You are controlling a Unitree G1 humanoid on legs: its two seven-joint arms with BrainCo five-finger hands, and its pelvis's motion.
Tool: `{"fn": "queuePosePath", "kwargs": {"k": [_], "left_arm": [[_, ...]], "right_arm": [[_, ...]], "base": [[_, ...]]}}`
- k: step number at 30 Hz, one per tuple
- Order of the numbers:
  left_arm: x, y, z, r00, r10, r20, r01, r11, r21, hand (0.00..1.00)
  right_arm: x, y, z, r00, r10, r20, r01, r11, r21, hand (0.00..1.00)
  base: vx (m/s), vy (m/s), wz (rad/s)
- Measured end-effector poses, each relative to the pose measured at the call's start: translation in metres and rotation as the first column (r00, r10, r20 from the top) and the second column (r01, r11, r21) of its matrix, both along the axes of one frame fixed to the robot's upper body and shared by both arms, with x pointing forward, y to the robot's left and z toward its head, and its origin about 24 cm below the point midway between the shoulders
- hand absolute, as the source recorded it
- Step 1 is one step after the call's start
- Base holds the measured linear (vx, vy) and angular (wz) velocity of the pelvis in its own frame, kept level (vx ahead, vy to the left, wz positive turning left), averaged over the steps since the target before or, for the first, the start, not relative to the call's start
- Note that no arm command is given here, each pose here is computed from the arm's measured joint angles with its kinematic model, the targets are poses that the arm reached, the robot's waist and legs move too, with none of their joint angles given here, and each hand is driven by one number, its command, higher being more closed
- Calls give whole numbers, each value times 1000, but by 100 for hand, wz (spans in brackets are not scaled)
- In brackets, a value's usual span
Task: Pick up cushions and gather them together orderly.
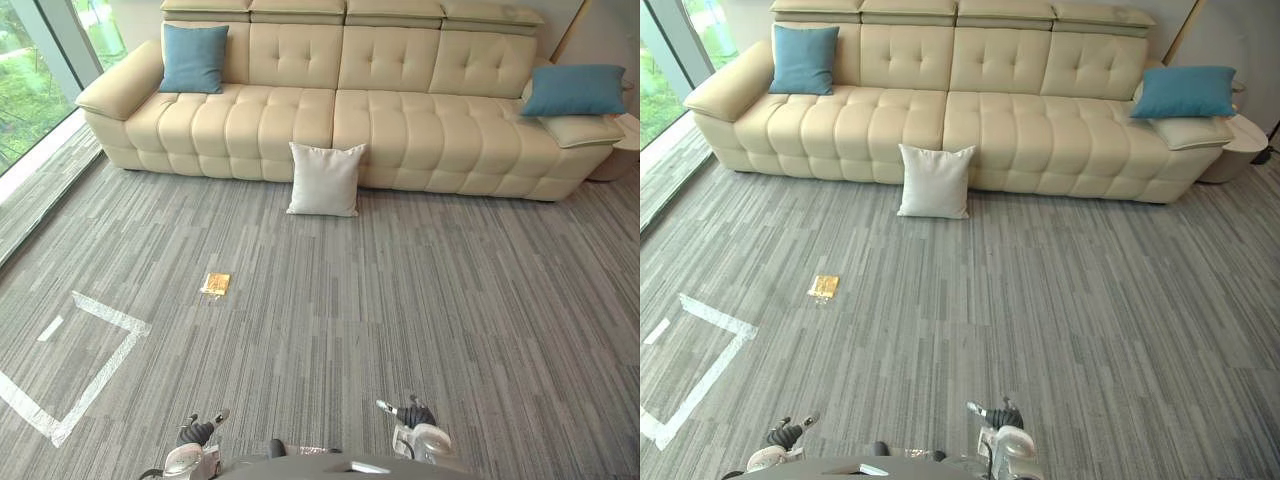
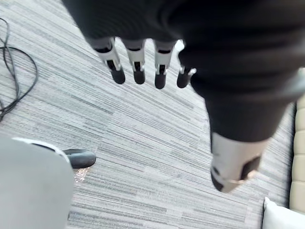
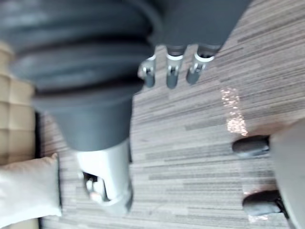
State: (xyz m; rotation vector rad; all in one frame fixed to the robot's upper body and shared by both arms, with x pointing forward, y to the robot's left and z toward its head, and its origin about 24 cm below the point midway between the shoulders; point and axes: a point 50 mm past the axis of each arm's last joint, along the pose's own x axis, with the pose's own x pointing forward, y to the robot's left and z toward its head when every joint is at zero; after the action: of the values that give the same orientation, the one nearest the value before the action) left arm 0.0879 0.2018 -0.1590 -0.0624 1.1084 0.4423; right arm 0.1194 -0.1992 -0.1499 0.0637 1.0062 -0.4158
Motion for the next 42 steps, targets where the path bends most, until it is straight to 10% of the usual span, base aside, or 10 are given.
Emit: {"fn": "queuePosePath", "kwargs": {"k": [42], "left_arm": [[4,-9,-3,1000,19,-8,-19,999,-48,0]], "right_arm": [[-22,-5,-11,985,-134,-106,140,989,45,0]], "base": [[-15,-20,0]]}}
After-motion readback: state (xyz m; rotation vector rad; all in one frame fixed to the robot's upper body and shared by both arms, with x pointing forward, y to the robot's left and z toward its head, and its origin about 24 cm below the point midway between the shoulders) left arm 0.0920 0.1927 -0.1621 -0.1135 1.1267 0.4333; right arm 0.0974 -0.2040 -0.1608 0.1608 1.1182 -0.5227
